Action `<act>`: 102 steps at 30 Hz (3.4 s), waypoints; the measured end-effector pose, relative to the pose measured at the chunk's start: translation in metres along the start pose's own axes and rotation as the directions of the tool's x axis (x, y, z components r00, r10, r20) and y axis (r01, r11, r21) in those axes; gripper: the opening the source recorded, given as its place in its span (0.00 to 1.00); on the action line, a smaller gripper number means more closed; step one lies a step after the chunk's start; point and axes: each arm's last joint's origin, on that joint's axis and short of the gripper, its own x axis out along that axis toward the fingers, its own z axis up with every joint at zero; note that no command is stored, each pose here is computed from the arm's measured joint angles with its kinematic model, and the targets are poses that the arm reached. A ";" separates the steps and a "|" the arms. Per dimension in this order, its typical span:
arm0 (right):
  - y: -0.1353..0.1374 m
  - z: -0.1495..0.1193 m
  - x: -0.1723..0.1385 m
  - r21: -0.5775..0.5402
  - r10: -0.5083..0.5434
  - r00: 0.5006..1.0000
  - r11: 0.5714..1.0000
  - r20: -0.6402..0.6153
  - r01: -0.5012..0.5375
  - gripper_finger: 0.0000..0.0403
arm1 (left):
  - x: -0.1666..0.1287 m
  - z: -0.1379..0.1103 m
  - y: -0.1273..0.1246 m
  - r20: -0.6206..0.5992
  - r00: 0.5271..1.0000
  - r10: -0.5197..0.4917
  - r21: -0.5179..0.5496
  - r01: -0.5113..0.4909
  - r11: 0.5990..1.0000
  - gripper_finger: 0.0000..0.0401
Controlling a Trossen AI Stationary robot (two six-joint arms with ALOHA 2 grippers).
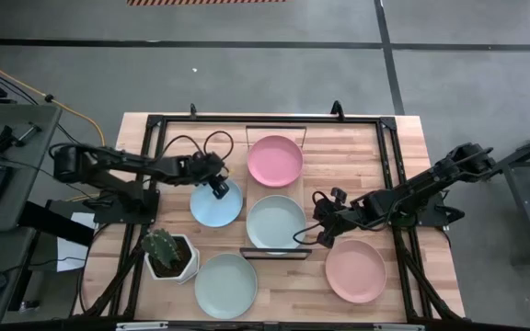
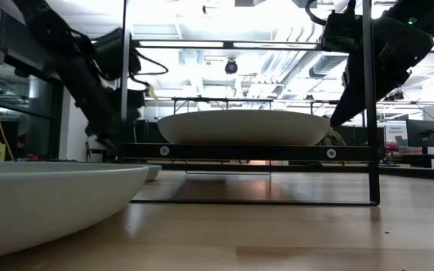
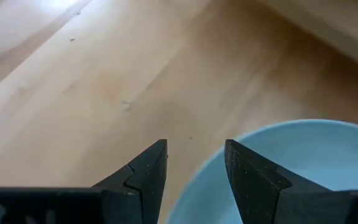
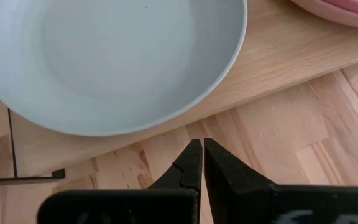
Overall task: Place and stack plates onto a shelf
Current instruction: Stack the blue plate on top of the gray plate on the shelf, then stack the light pink plate on top of the pink plate on the shelf
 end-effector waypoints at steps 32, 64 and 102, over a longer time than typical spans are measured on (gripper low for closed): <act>0.001 0.001 0.000 0.013 0.005 1.000 1.000 0.009 -0.005 0.00 | -0.005 0.002 0.022 -0.102 0.993 0.057 -0.027 -0.060 0.998 0.03; -0.002 0.003 0.000 -0.002 -0.071 0.996 0.997 0.060 0.072 0.00 | -0.122 0.040 -0.052 0.279 0.928 -0.249 0.060 0.242 0.969 0.00; -0.017 0.012 0.004 0.055 -0.233 0.963 0.972 0.139 0.227 0.00 | -0.042 0.075 -0.130 0.260 0.902 -0.344 0.284 0.270 0.920 0.11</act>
